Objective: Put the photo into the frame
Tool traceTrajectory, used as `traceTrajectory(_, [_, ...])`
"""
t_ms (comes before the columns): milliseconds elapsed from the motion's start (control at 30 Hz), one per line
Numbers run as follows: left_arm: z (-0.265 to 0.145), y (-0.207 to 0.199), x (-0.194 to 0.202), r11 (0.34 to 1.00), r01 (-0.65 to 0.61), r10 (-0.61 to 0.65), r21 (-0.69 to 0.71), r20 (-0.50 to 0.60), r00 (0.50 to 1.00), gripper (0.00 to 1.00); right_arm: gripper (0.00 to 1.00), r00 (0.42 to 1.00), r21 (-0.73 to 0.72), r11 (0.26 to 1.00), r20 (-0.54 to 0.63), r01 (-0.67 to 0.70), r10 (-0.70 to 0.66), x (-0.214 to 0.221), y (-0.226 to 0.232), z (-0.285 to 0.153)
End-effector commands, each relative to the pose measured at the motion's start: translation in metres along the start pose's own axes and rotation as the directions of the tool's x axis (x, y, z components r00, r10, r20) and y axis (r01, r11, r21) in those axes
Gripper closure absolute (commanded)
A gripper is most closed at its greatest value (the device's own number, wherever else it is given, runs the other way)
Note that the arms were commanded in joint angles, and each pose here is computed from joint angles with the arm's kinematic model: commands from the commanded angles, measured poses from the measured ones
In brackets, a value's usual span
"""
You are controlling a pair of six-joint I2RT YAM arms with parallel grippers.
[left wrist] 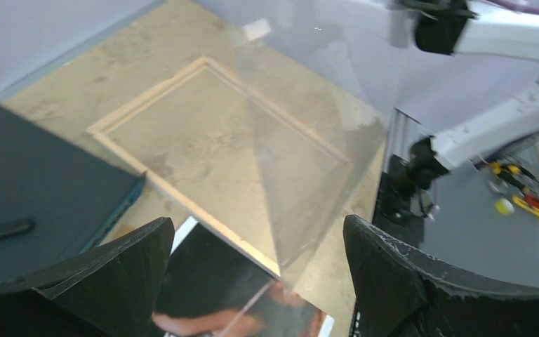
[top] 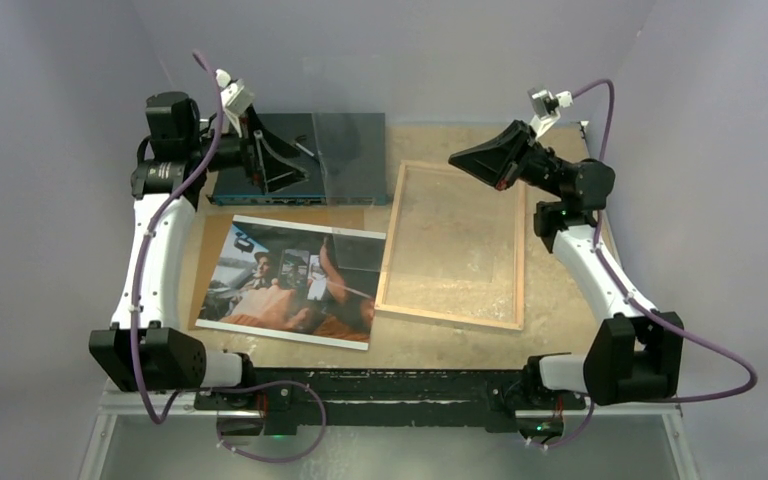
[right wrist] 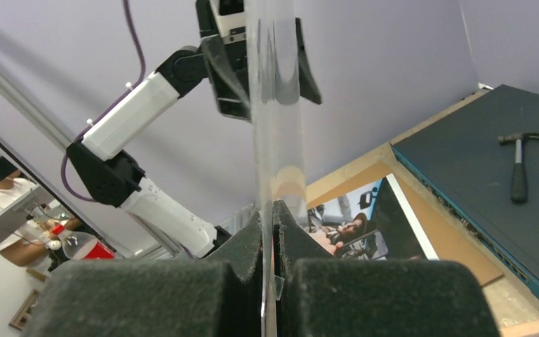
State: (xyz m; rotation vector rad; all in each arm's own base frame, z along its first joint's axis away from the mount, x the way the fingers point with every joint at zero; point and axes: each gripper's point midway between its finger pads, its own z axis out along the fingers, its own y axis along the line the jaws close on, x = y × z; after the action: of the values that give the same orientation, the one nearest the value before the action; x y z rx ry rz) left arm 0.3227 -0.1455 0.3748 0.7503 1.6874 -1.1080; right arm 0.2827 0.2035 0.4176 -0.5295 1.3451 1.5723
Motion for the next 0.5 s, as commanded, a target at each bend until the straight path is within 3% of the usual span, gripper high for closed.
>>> traceTrajectory(0, [-0.015,-0.062,-0.013,0.962,-0.131,0.118,0.239,0.07,0.991,0.12,1.0,0.995,-0.02,0.995,0.028,0.099,-0.099,-0.026,0.02,-0.004])
traceTrajectory(233, [-0.012,-0.069,-0.009,0.958,-0.144,0.129,0.247,0.076,0.989,0.13,1.0,0.992,-0.095,0.992,0.102,0.086,-0.076,-0.041,0.031,-0.007])
traceTrajectory(467, [0.009,-0.053,-0.011,0.981,-0.144,0.133,0.127,0.086,0.987,0.14,1.0,0.99,-0.196,0.98,0.141,0.035,-0.007,-0.042,0.037,-0.01])
